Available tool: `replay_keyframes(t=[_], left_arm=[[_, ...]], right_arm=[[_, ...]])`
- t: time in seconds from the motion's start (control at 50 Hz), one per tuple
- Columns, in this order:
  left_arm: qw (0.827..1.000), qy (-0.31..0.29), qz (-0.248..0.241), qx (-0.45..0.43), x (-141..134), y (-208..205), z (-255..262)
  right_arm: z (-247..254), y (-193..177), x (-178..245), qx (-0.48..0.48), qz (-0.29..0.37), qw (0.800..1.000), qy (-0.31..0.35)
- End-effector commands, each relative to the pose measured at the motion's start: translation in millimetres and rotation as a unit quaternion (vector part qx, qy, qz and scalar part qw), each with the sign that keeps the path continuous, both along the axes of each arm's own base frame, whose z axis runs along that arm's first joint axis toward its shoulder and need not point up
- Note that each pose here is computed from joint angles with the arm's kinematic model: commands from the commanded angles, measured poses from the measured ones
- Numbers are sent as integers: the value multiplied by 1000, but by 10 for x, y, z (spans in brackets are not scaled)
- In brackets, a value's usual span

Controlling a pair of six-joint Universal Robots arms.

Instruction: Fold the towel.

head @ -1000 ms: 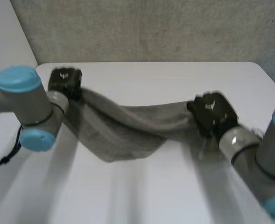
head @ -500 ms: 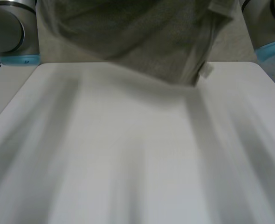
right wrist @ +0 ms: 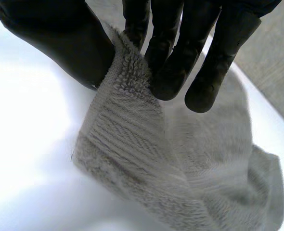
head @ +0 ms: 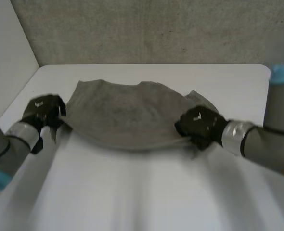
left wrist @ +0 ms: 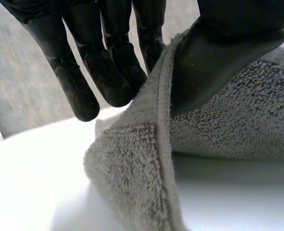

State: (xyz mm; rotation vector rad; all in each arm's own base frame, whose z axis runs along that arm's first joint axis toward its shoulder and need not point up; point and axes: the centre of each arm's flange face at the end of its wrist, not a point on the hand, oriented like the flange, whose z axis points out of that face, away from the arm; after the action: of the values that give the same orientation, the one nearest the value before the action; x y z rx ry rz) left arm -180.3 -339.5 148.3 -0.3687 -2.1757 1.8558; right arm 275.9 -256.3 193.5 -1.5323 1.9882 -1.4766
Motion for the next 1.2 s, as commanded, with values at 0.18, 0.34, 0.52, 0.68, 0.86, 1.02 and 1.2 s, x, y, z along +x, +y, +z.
replay_keyframes(t=[0.18, 0.34, 0.52, 0.68, 0.86, 1.02, 1.2], left_arm=[[998, -59, -17, -9, 25, 359, 34], [998, -60, -25, 10, -9, 447, -84], [998, -62, -21, 4, 8, 404, -127], [998, -61, -15, 2, 37, 381, -129], [998, -67, -15, -2, 39, 373, -189], [997, -74, 8, 3, 84, 329, -236], [996, -93, 9, 13, 94, 333, -306]], right_arm=[[-231, 318, -299, -21, -140, 988, -57], [-396, 298, -399, -48, -181, 981, -48], [-484, 326, -488, -48, -216, 975, -30], [-547, 333, -506, -40, -223, 974, -21], [-311, 223, -578, -82, -236, 967, -56], [-175, 180, -648, -107, -245, 961, -70], [-184, 170, -648, -108, -240, 962, -67]])
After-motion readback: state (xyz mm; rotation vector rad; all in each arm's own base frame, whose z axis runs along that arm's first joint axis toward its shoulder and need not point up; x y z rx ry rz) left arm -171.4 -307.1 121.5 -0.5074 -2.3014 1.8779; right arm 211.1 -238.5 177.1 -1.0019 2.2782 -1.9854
